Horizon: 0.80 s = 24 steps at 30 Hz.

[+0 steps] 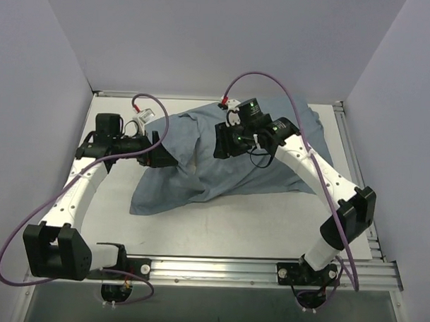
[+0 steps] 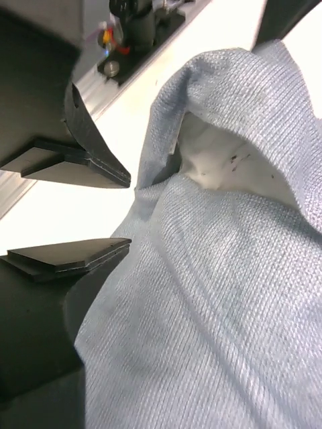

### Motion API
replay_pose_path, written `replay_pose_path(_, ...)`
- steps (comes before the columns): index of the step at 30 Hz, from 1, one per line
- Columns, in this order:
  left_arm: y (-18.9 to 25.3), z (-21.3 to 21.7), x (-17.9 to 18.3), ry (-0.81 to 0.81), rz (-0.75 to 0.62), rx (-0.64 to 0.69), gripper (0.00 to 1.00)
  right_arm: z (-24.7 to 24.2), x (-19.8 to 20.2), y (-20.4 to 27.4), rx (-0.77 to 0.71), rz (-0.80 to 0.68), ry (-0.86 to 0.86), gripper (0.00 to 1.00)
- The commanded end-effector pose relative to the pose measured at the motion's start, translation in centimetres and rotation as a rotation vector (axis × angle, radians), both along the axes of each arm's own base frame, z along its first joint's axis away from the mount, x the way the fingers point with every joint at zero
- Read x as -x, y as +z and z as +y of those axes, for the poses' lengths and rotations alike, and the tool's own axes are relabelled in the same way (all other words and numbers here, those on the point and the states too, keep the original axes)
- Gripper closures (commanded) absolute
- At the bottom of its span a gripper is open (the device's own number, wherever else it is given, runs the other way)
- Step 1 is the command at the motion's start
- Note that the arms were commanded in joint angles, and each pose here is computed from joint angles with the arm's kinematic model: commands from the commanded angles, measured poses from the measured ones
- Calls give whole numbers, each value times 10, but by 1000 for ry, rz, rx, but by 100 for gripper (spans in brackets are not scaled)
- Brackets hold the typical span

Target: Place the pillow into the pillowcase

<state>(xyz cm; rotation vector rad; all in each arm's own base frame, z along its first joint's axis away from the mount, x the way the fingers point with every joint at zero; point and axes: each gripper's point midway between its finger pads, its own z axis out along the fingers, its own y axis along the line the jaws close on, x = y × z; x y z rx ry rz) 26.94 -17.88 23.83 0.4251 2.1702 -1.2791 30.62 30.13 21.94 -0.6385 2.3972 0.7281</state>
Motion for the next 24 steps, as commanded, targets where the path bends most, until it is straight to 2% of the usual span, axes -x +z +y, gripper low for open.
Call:
replay_pose_path(1, 27, 23, -15, 57, -148, -57, 11, -22, -5, -10, 174, -83, 2, 64)
replay_pose_path(6, 31, 35, -40, 139, -181, -117, 12, 13, -22, -1, 130, -108, 27, 44)
replay_pose_path(10, 36, 38, -49, 190, -187, -121, 11, 32, -35, -30, 175, -87, 20, 39)
replay_pose_path(14, 42, 40, -47, 222, -217, -119, 9, 41, -50, -53, 213, -74, -9, 39)
replay_pose_path(16, 42, 40, -42, 222, -220, -112, 8, 43, -59, -56, 224, -85, -23, 42)
replay_pose_path(18, 37, 41, -39, 228, -216, -116, 8, 43, -61, -53, 223, -95, -16, 52)
replay_pose_path(19, 36, 41, -38, 226, -217, -117, 8, 42, -61, -47, 218, -108, -16, 60)
replay_pose_path(20, 35, 41, -37, 228, -219, -119, 8, 37, -60, -44, 224, -108, -24, 74)
replay_pose_path(22, 33, 42, -36, 228, -227, -124, 8, 26, -57, -27, 224, -129, -35, 84)
replay_pose_path(24, 28, 41, -37, 222, -219, -127, 9, 15, -48, -19, 225, -126, -28, 86)
